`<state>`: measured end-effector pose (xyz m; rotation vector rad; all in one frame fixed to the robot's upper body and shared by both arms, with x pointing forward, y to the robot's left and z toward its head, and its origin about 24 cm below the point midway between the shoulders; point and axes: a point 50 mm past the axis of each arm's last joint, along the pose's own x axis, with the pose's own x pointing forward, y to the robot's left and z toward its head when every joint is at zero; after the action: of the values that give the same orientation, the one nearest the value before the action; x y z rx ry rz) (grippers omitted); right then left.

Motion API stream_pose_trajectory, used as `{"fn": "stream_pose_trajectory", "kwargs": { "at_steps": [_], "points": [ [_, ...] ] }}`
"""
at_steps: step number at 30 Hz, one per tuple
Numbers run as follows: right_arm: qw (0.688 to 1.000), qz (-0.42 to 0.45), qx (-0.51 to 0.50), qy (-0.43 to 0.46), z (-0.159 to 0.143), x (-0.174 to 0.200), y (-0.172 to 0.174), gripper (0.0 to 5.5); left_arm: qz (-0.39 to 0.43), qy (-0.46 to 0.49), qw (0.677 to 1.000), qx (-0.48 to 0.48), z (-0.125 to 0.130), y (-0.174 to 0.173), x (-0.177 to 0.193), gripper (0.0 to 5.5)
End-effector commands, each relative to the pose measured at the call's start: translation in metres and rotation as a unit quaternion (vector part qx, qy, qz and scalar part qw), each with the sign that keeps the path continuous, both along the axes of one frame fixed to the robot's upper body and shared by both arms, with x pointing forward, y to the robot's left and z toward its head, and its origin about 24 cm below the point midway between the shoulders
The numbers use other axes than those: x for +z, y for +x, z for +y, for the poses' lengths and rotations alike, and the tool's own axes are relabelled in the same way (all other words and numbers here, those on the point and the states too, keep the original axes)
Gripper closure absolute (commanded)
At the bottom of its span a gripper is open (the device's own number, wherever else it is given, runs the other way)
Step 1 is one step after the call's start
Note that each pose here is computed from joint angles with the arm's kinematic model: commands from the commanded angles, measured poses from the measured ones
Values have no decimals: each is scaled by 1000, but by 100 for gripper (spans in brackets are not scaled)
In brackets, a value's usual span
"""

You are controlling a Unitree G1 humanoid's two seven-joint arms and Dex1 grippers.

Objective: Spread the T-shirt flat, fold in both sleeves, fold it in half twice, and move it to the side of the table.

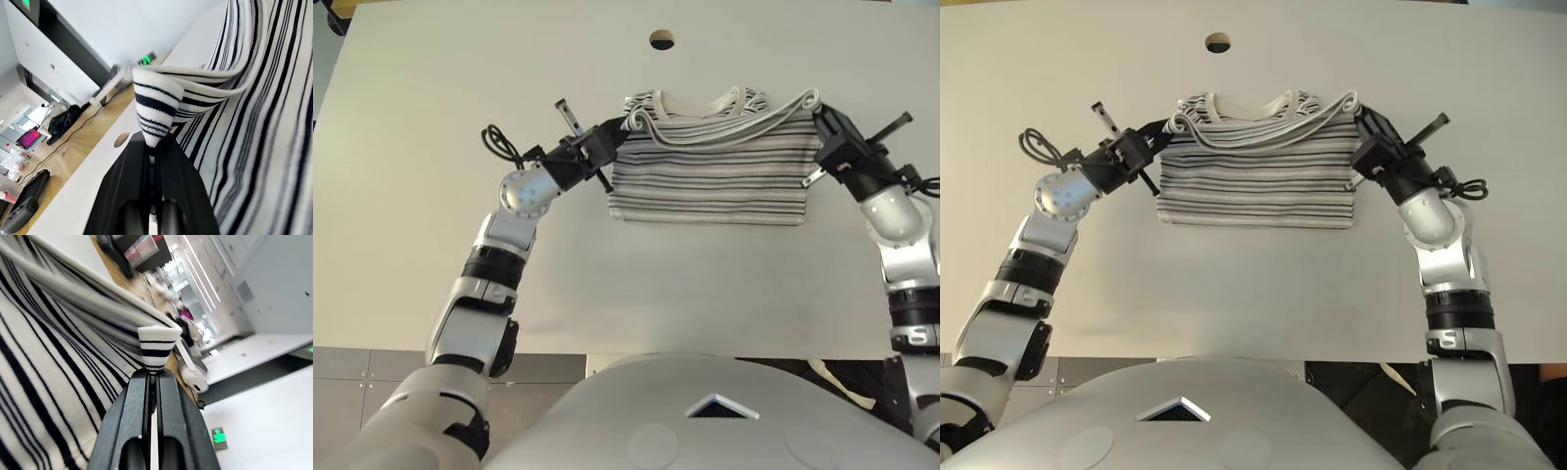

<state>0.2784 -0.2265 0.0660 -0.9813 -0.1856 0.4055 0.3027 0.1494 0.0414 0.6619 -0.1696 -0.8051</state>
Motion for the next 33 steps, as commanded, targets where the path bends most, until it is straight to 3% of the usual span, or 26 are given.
{"fn": "stream_pose_trajectory", "kwargs": {
  "at_steps": [1,7,8,22,26,29,33],
  "points": [
    [1000,0,-19,-15,11,-10,19,540,5,31,999,41,0,24,-3,538],
    [999,4,-29,-30,14,-16,33,540,18,56,993,104,4,35,-15,538],
    [999,10,-28,-39,15,-18,37,540,20,57,992,112,5,36,-16,517],
    [993,69,-86,-35,26,-29,74,290,69,10,977,200,-8,54,-15,301],
    [995,41,-91,-8,25,-16,79,288,74,21,960,270,6,60,-14,250],
    [999,-5,24,-47,20,-7,47,288,29,79,944,319,42,50,-22,208],
    [982,52,97,-156,0,-20,-15,288,-50,17,943,330,68,28,-19,155]
  ]
}}
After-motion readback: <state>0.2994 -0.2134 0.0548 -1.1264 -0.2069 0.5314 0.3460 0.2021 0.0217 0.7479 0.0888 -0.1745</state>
